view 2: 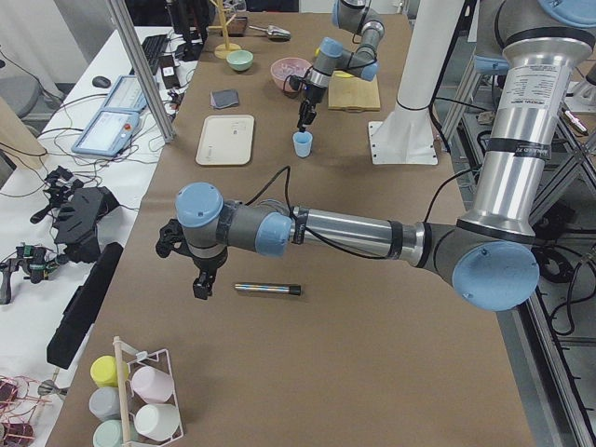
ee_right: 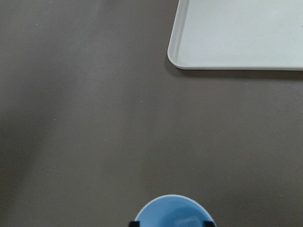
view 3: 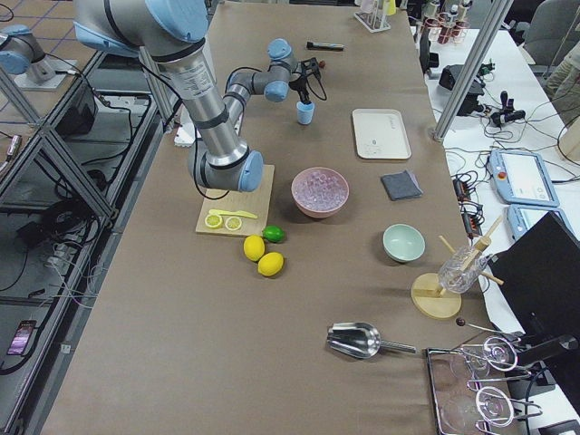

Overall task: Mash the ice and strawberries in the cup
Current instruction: 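Tilt the scoop over the blue cup to pour the ice in, then move the empty scoop back over the pink ice bowl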

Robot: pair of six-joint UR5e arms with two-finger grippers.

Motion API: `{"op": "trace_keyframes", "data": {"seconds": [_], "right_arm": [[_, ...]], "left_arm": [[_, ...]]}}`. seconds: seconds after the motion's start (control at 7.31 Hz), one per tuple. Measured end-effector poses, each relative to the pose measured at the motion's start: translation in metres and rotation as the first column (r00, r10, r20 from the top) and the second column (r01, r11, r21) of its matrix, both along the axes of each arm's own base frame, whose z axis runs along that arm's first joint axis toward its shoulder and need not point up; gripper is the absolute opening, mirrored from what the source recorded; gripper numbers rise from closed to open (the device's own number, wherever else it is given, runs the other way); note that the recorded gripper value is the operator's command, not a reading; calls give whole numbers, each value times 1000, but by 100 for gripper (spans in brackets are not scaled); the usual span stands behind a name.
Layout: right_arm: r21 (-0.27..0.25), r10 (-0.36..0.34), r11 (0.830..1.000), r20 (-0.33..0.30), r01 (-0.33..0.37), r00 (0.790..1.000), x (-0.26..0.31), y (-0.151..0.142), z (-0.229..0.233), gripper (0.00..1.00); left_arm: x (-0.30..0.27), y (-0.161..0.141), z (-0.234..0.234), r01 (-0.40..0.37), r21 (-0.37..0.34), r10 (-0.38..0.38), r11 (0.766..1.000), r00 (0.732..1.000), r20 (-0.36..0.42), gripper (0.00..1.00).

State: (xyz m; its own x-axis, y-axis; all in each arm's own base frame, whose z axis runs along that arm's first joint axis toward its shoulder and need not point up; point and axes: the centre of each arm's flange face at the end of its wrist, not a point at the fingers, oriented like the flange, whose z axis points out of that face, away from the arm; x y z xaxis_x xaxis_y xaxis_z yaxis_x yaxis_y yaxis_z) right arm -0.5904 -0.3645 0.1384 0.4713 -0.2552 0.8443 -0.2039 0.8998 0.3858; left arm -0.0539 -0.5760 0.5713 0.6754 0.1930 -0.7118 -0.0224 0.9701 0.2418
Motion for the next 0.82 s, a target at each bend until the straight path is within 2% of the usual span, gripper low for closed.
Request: {"op": "trace_keyframes", "data": {"seconds": [0.27,0.41,0.82], "right_arm": [[-10,-16,1000,3,16,1000,7,-1,-5,99],[-34,-24,999,-11,24,1000,28,-17,-10,99],[-175,-79,983,-96,61,992,152,-124,6,99]], "left_arm": [[-1,0,0,2,0,-2,1000,1000,0,98],[-2,0,-1,3,2,-3,1000,1000,0,98],[-7,2,-6,10,15,-10,1000,1000,-1,98]]}}
